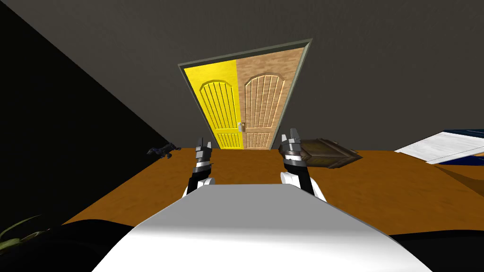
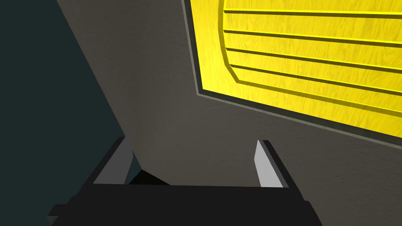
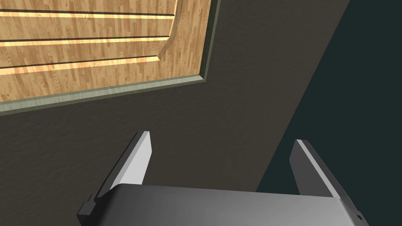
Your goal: Pull the door open
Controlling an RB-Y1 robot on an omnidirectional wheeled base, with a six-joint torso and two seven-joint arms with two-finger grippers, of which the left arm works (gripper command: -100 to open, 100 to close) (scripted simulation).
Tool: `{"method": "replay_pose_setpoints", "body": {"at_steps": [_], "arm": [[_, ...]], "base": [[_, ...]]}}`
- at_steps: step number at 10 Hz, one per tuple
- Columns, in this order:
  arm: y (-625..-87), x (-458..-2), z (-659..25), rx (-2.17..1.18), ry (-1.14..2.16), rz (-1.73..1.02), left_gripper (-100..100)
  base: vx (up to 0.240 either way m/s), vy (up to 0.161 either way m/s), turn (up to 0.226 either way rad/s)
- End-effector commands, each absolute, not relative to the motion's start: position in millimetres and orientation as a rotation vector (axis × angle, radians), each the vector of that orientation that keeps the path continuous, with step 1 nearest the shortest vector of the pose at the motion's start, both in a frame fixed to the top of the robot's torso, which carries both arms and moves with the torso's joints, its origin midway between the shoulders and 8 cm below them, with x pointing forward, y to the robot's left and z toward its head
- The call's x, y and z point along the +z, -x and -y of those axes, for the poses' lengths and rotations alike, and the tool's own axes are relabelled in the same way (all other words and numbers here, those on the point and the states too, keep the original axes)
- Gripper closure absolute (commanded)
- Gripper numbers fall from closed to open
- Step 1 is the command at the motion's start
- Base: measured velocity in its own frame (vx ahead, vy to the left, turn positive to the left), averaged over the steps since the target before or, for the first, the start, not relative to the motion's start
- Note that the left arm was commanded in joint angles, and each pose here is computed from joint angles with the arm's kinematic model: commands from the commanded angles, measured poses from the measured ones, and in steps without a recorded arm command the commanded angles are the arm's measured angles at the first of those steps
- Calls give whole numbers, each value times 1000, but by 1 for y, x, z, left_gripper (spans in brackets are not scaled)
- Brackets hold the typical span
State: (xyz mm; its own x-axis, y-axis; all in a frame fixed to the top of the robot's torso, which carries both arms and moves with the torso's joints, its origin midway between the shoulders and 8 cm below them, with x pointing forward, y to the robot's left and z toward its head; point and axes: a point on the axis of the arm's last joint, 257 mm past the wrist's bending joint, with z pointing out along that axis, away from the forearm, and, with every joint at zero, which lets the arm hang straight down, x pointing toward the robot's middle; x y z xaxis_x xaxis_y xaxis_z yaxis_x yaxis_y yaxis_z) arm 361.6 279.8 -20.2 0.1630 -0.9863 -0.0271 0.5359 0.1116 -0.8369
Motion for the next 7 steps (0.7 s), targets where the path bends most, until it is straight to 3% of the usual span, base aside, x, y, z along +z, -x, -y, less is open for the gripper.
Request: {"method": "replay_pose_setpoints", "body": {"at_steps": [1,7], "arm": [[-368,-30,-280,-1268,809,-735,-100],[-392,-72,-283,-1261,860,-818,-100]], "base": [[184,-35,-41],[144,-15,-43]]}}
